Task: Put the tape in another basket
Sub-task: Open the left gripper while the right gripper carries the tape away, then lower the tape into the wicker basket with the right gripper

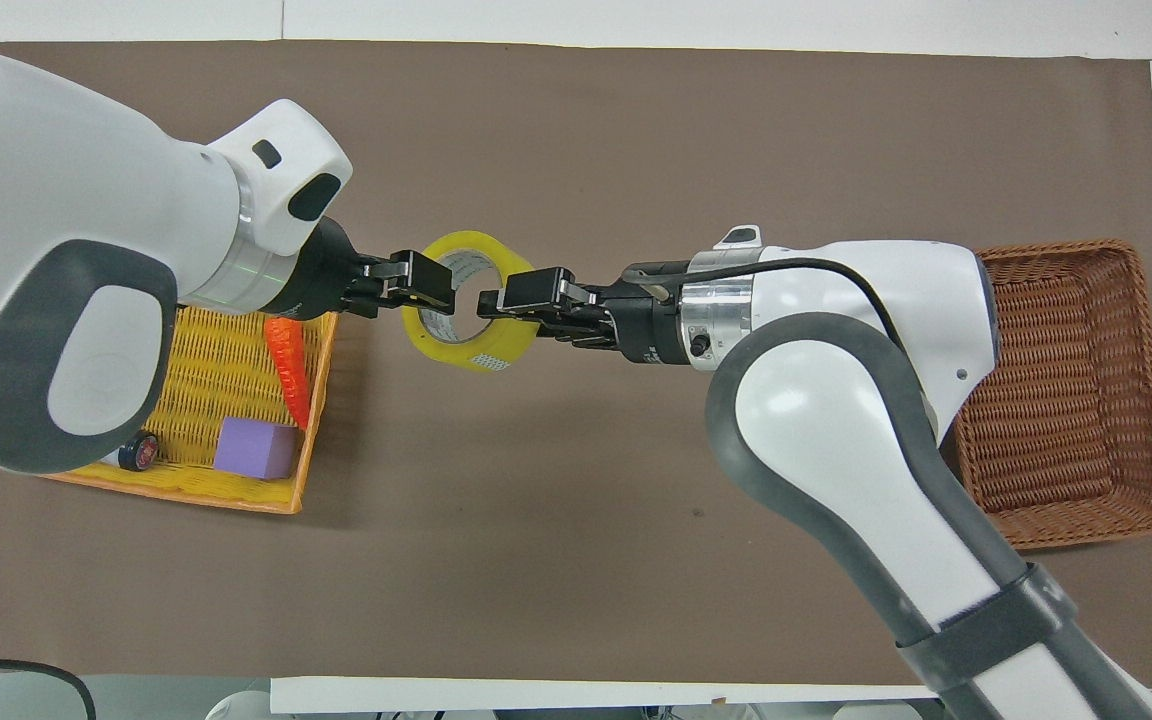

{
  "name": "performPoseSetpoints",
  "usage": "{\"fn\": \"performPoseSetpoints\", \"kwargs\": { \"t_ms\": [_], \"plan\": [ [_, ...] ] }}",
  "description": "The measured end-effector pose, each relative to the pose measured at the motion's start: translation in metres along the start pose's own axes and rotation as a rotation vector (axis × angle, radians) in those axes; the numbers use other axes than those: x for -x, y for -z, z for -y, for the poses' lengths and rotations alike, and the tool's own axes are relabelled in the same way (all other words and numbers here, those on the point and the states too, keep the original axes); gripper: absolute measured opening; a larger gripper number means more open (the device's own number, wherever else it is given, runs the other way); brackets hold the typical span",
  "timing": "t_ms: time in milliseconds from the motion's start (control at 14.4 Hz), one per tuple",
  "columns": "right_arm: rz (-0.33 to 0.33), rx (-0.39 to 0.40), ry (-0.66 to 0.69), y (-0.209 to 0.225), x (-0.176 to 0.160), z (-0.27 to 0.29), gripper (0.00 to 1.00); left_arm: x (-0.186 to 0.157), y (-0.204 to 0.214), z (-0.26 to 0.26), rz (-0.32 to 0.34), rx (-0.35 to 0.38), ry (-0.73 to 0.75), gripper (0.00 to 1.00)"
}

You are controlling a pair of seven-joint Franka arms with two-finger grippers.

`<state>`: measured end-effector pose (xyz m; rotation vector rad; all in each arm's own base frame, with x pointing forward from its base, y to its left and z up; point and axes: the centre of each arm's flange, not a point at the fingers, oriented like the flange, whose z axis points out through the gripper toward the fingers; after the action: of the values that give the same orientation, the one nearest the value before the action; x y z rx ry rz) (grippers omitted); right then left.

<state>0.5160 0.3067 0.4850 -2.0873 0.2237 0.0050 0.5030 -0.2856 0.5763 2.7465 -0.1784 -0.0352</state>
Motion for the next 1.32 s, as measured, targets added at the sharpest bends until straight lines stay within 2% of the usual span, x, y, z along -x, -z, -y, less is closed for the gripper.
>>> {"fn": "performPoseSetpoints", "kwargs": {
  "t_ms": [70,209,487,695,834,1043,1182,1321],
  "plan": [
    [0.000,0.000,0.000,0.000,0.000,0.000,0.53,0.000,0.014,0.005,-0.013,0.002,0.008,1.00],
    [0.000,0.000,0.000,0.000,0.000,0.000,0.53,-0.005,0.044,0.026,-0.041,-0.020,0.027,1.00],
    [-0.003,0.000,-0.002,0.002,-0.002,-0.001,0.53,-0.023,0.080,0.097,-0.099,-0.167,0.021,1.00],
    [0.017,-0.006,0.001,0.030,-0.023,-0.018,0.53,-0.031,0.101,0.160,-0.111,-0.231,-0.006,1.00],
    [0.037,-0.002,0.014,0.075,-0.049,-0.045,0.53,-0.031,0.117,0.204,-0.108,-0.276,-0.043,1.00],
    [0.074,0.052,0.063,0.163,-0.079,-0.103,0.53,-0.028,0.133,0.250,-0.091,-0.350,-0.106,1.00],
    [0.085,0.093,0.082,0.239,-0.087,-0.155,0.53,-0.026,0.138,0.266,-0.085,-0.363,-0.120,1.00],
    [0.082,0.129,0.076,0.319,-0.081,-0.210,0.53,-0.024,0.141,0.275,-0.085,-0.366,-0.115,1.00]
  ]
}}
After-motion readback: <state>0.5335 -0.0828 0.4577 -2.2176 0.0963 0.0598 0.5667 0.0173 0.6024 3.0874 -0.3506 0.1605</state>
